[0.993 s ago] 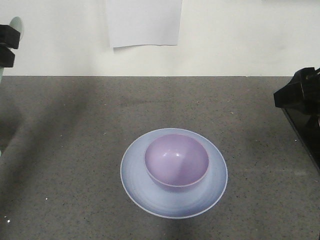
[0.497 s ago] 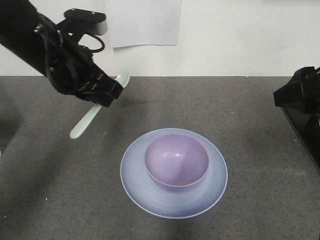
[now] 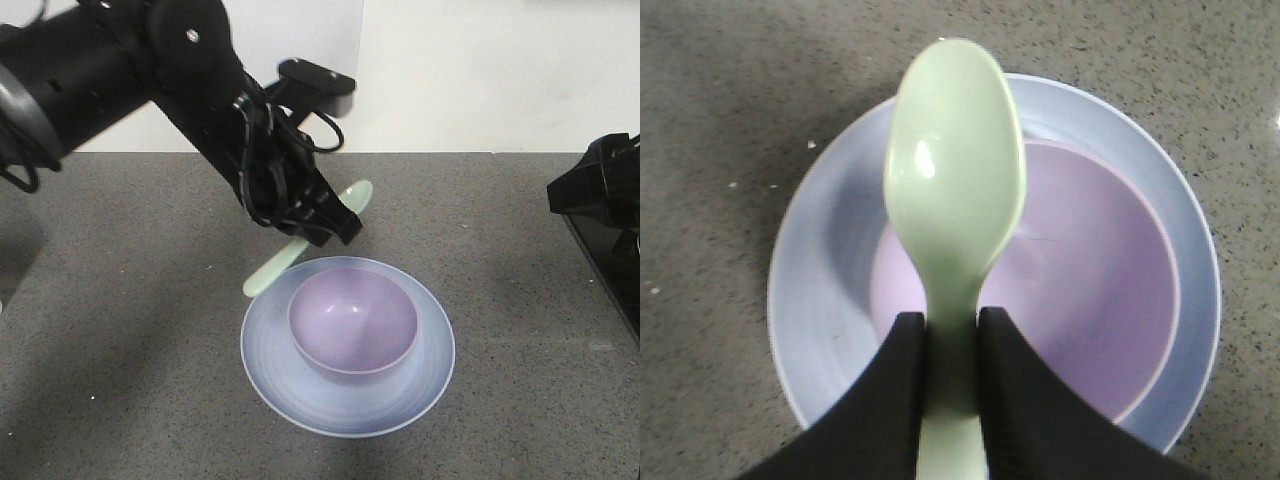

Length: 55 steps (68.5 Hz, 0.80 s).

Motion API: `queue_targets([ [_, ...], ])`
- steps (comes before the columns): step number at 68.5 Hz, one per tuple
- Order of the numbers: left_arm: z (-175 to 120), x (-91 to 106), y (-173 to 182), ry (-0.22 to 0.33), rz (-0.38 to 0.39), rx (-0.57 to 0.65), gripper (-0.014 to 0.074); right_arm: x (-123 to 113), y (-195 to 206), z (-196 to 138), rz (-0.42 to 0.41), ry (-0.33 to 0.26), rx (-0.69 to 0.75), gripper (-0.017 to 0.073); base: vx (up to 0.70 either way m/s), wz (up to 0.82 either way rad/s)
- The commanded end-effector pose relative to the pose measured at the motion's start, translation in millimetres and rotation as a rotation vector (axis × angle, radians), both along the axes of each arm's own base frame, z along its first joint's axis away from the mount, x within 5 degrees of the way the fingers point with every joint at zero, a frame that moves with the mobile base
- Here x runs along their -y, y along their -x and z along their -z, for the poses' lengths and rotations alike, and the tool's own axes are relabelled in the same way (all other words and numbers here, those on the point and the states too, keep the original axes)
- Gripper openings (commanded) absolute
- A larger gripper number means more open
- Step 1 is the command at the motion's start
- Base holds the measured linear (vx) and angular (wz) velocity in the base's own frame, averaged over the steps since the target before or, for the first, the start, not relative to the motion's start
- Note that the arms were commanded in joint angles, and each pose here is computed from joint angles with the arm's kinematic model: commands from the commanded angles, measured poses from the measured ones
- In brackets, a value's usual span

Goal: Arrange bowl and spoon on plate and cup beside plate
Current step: 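Swing the left gripper holding the green spoon over the bowl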

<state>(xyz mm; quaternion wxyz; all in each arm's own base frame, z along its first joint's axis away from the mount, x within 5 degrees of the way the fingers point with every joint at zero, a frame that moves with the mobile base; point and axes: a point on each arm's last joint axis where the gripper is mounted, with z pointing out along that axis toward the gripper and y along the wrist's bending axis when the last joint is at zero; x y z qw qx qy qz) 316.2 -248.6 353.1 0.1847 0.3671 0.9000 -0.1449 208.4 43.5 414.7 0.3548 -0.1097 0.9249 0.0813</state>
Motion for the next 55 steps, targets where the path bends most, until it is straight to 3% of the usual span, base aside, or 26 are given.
queue_targets([
  [1, -27.3, 1.7, 13.6, 0.059, 0.026, 0.061, -0.0008, 1.8, 2.0, -14.3, 0.014, -0.018, 0.094, 0.0542, 0.0, 0.0],
  [17, -17.3, 6.9, 14.1, 0.009, 0.04, 0.063, -0.0008, 1.7, 1.9, -14.4, 0.014, -0.02, 0.095, 0.0542, 0.0, 0.0],
  [32, 8.9, 5.2, 16.5, -0.047, 0.048, -0.01, -0.0008, 1.6, 1.7, -14.6, 0.014, -0.021, 0.098, 0.0542, 0.0, 0.0],
  [46, 10.2, 8.5, 19.9, -0.016, 0.091, -0.032, -0.0008, 1.6, 1.5, -14.8, 0.015, -0.022, 0.101, 0.0542, 0.0, 0.0],
  [55, 10.4, 11.5, 22.6, -0.027, 0.106, -0.023, -0.0008, 1.6, 1.3, -15.1, 0.015, -0.022, 0.104, 0.0542, 0.0, 0.0],
])
